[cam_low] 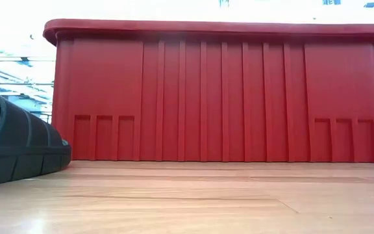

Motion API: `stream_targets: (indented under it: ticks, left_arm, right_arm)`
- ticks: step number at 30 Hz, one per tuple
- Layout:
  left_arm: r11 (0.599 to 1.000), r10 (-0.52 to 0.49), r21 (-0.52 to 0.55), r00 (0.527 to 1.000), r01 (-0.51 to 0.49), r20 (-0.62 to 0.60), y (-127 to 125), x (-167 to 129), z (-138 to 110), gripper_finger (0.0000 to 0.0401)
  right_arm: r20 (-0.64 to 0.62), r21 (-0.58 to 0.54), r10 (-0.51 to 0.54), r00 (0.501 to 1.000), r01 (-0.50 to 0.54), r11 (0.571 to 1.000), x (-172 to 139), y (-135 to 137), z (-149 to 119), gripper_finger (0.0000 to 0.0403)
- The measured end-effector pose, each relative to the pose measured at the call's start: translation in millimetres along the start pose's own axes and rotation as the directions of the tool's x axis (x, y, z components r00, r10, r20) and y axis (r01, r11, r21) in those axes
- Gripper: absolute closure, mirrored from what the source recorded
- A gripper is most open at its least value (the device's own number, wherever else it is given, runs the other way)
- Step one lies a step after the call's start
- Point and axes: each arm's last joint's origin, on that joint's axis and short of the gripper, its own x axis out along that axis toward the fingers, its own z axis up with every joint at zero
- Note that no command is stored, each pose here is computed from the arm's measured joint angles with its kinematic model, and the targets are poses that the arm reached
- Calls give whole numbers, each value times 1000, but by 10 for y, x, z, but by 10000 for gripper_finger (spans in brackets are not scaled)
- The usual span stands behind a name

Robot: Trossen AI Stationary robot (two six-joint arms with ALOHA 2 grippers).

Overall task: Pick and place slides into bin
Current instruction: Put the pink slide into the red organizer bin

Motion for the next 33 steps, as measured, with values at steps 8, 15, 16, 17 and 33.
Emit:
stream_targets:
  ticks: [8, 15, 16, 17, 33]
  left_arm:
    - [998, 57, -10, 998, -57, 1, 478, -47, -57, 224]
    - [998, 50, -46, 999, -49, 19, 955, -99, -139, 224]
    - [998, 45, -49, 999, -44, 24, 1022, -109, -154, 224]
    - [998, 41, -51, 999, -39, 27, 1081, -115, -169, 224]
    - [998, -30, -50, 999, 32, 26, 1699, 175, -348, 224]
  right_arm:
    - [2, -14, -30, 1000, 30, 999, 212, -439, -20, 398]
    - [-3, -56, -85, 996, 85, 995, 419, -742, -49, 399]
    - [-9, -68, -98, 995, 97, 993, 456, -780, -63, 399]
    - [-7, -83, -103, 995, 102, 991, 492, -818, -79, 399]
    - [-138, -18, 109, 984, -113, 993, 1231, -1086, -701, 399]
